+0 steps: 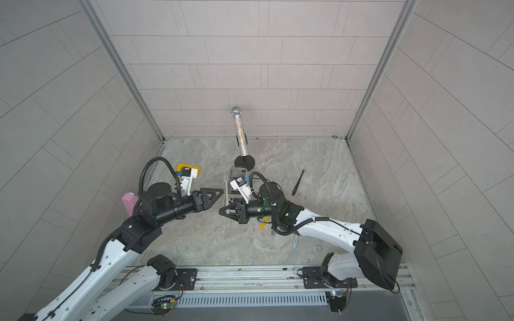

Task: Place the toothbrush into the toothbrush holder
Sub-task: Pick up the toothbrush from the center of the board.

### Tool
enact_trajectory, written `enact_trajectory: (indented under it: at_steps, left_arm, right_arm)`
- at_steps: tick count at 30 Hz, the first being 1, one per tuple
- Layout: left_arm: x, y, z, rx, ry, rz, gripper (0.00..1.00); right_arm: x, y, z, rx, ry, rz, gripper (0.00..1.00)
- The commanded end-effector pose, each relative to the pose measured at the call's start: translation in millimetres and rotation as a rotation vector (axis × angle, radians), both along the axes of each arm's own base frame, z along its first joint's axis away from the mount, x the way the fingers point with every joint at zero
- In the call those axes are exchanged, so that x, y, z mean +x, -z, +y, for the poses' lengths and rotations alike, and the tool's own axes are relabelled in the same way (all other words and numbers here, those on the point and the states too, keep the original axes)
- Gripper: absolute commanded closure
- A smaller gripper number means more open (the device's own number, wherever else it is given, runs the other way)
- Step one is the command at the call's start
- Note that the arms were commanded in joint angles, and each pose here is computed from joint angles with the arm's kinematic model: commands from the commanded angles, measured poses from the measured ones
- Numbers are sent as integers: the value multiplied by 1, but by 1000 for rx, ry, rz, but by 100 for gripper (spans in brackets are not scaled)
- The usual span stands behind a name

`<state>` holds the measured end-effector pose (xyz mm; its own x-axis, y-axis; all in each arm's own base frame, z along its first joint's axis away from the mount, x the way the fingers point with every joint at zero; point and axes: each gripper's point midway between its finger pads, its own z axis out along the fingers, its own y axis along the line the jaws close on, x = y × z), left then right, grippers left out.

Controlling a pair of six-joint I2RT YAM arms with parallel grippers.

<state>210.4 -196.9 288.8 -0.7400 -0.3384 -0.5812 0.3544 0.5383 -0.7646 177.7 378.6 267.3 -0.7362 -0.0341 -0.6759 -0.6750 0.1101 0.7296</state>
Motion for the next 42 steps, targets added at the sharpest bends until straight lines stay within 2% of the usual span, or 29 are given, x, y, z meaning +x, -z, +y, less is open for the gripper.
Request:
enact_trajectory:
  at_steps: [1, 6, 12, 15, 20, 23, 30, 33, 37, 42]
  left_arm:
    - [-5, -7, 3, 27, 7, -32, 21]
    - [-3, -18, -12, -78, 61, -45, 19]
    - [0, -30, -23, -173, 104, -45, 23]
    - [-1, -29, -25, -172, 115, -46, 29]
    - [-1, -19, -29, -156, 140, -24, 44]
    - [-2, -13, -31, -153, 154, -18, 48]
    - [-3, 3, -25, -48, 142, -6, 49]
    - [-4, 3, -25, -40, 151, -20, 50]
    - [2, 10, -32, -50, 168, -1, 61]
    - [7, 8, -36, -69, 174, -10, 70]
  right_arm:
    - [-4, -6, -4, 20, -6, 4, 98]
    - [-4, -4, 2, 30, -31, 30, 98]
    - [-4, 3, 8, 28, -56, 60, 98]
    - [-3, 5, 10, 28, -64, 67, 98]
    - [-2, 1, 14, 35, -72, 65, 97]
    - [-2, -3, 14, 43, -73, 59, 97]
    - [-3, -8, 14, 46, -79, 49, 97]
    - [-3, -8, 15, 49, -83, 54, 97]
    - [-4, -9, 18, 61, -102, 67, 97]
    - [-7, -6, 20, 53, -120, 76, 97]
